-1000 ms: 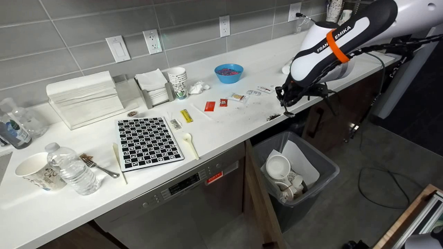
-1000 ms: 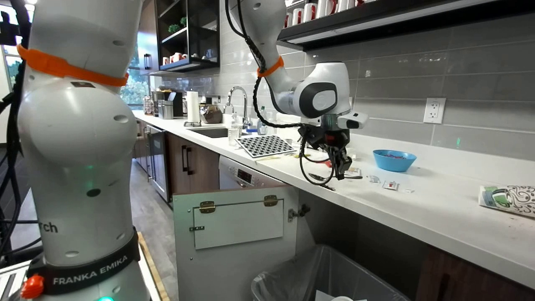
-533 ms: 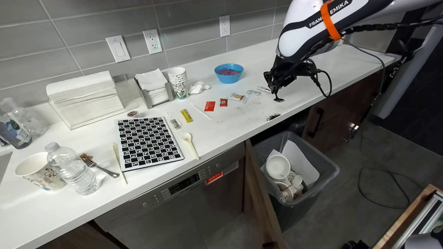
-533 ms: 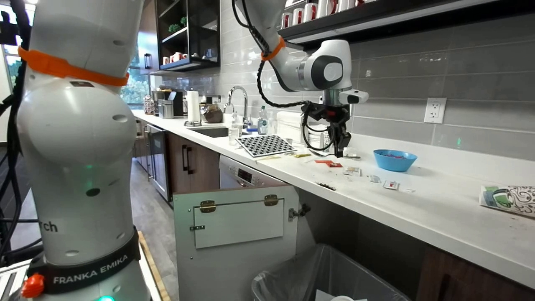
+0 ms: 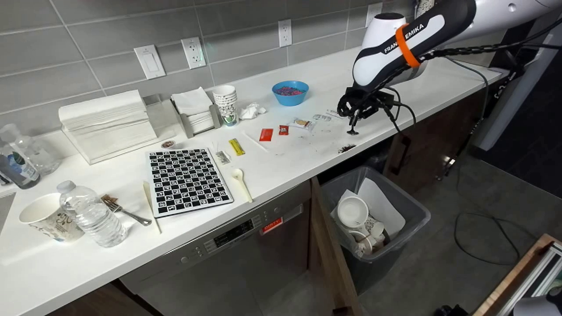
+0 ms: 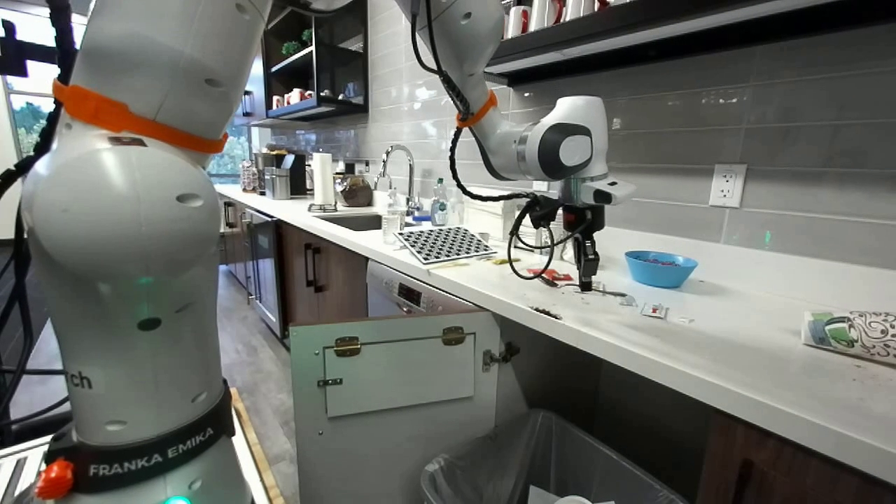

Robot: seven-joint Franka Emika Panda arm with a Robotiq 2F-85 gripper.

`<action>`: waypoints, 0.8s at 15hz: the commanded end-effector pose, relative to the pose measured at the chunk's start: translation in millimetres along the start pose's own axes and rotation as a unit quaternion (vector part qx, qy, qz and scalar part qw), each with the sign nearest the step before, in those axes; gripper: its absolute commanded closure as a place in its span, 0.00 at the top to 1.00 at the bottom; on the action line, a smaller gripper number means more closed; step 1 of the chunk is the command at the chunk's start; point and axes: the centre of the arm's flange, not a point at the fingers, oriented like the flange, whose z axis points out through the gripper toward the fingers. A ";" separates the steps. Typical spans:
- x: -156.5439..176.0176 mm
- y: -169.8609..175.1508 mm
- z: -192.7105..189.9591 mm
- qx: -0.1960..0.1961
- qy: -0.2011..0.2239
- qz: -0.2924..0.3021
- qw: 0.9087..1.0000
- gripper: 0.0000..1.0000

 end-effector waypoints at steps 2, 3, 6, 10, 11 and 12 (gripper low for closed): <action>17.7 19.1 20.5 0.018 0.026 0.071 0.997 0.03; 22.5 23.8 27.0 0.016 0.025 0.086 0.996 0.03; 31.4 35.5 39.1 0.003 0.032 0.117 0.993 0.03; 40.9 48.7 59.2 -0.015 0.026 0.150 0.988 0.03; 42.3 49.7 61.8 -0.018 0.028 0.156 0.987 0.03; 44.0 50.6 63.8 -0.018 0.029 0.161 0.986 0.03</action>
